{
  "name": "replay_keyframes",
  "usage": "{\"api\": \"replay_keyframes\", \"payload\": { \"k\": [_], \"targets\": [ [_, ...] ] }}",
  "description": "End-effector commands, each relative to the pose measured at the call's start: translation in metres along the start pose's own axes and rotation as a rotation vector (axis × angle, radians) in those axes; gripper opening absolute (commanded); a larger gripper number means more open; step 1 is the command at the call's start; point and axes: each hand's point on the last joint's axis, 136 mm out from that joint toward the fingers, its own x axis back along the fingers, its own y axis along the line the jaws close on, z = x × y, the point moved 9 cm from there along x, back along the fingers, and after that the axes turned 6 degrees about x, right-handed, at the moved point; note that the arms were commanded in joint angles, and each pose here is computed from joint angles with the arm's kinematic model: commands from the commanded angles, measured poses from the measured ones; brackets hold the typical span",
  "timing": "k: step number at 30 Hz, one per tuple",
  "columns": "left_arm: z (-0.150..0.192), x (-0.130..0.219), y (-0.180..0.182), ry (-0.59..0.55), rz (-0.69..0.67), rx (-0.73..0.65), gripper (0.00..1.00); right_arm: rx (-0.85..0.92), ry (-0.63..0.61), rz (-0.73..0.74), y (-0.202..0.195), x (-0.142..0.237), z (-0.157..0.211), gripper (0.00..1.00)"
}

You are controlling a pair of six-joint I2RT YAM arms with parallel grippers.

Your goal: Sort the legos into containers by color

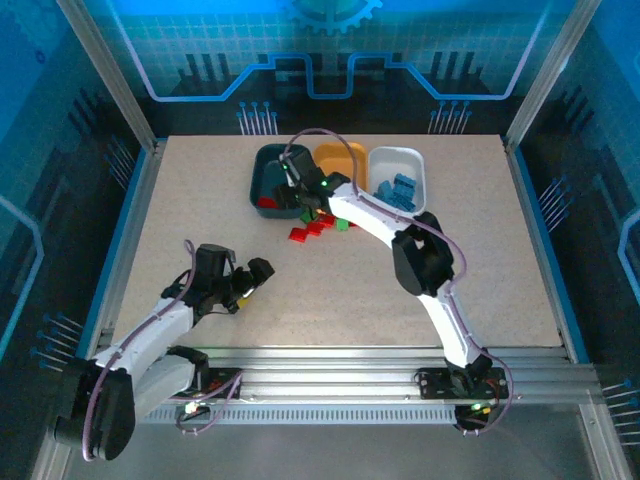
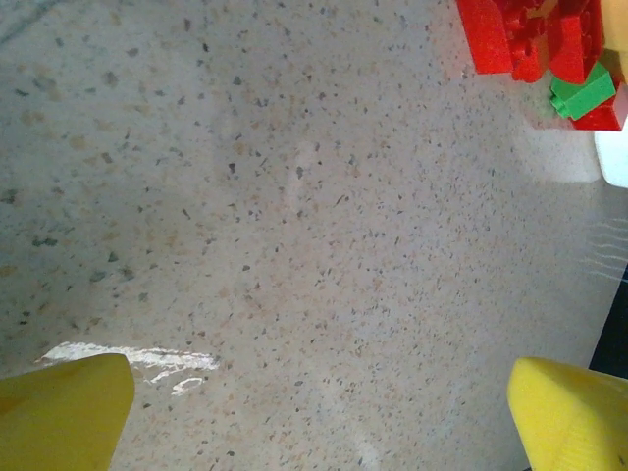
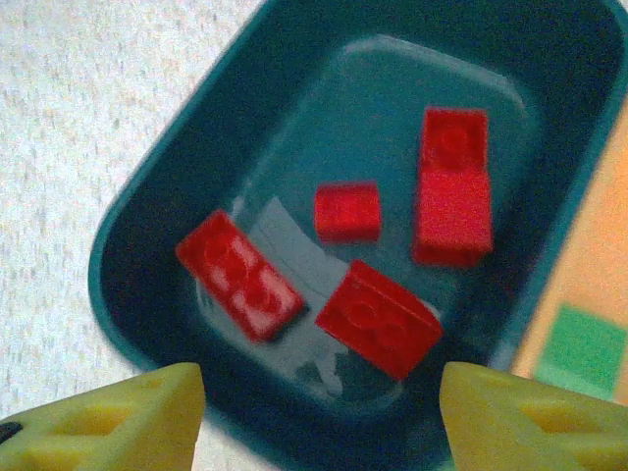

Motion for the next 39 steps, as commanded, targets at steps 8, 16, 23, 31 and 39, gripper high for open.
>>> {"api": "replay_keyframes", "payload": {
  "k": [8,16,23,31,39],
  "targets": [
    [-0.017,-0.037,-0.069,-0.072,-0.240,-0.459,0.96,-0.174,-0.021,0.029,-0.021,0.099,0.100,0.68],
    [-0.049,-0.104,-0.100,-0.105,-0.364,-0.667,0.92,-0.210,0.025,0.116,-0.061,0.162,0.168,0.71],
    [-0.063,-0.136,-0.117,-0.095,-0.382,-0.743,0.83,-0.304,0.012,0.109,-0.092,0.182,0.200,0.73],
    [-0.066,-0.154,-0.123,-0.057,-0.363,-0.753,0.82,-0.308,-0.008,0.104,-0.095,0.192,0.197,0.73],
    [-0.067,-0.165,-0.119,-0.048,-0.383,-0.752,0.72,-0.306,-0.017,0.110,-0.097,0.197,0.196,0.73]
  ]
}}
